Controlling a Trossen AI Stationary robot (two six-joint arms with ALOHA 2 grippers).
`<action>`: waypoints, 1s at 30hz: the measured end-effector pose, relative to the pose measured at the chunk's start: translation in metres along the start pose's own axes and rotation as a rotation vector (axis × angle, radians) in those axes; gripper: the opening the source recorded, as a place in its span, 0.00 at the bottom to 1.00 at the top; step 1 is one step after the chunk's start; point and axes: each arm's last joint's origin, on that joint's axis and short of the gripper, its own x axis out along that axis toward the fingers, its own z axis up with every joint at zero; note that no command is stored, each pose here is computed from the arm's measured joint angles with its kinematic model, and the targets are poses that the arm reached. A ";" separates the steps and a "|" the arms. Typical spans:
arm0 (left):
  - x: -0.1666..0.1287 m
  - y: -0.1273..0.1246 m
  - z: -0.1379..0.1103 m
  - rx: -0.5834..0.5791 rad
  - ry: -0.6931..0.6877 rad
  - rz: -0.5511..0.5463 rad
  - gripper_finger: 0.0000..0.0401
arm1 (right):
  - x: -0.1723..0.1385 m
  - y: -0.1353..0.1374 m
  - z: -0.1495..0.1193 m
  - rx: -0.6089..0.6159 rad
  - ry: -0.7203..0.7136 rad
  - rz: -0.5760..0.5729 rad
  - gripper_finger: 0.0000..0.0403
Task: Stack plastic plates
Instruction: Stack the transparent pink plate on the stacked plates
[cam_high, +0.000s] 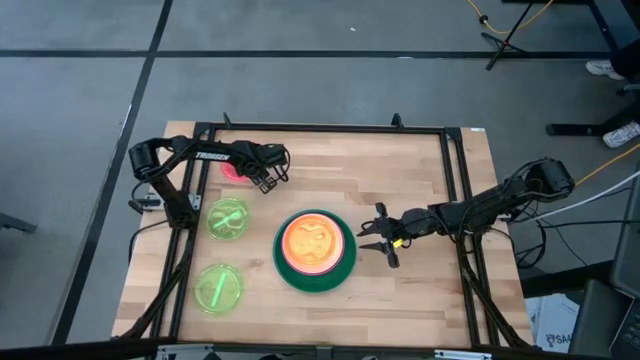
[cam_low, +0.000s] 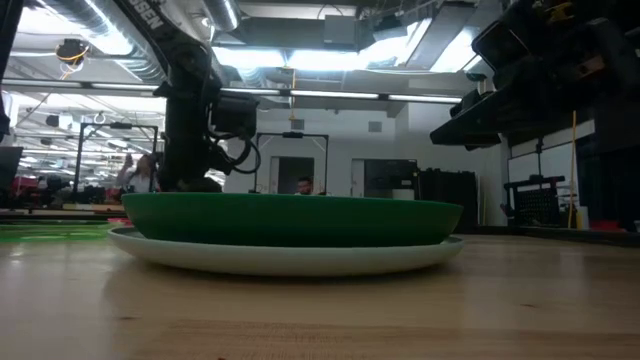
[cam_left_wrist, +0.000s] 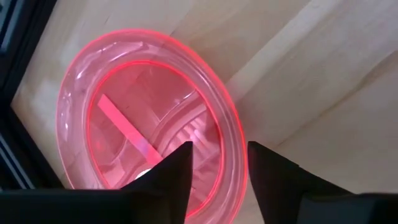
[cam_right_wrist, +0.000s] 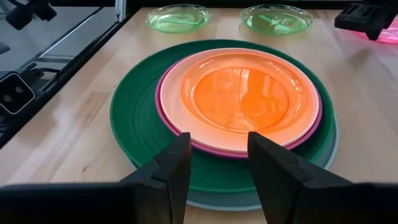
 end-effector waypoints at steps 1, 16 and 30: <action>0.001 0.000 0.000 -0.003 -0.001 -0.001 0.34 | 0.000 0.000 0.000 0.000 0.000 0.000 0.38; 0.011 0.000 -0.007 0.042 0.001 -0.055 0.10 | 0.000 0.000 0.000 -0.005 0.000 -0.007 0.38; -0.019 -0.027 -0.010 0.221 -0.072 0.021 0.01 | 0.000 0.000 0.000 -0.006 0.000 -0.007 0.38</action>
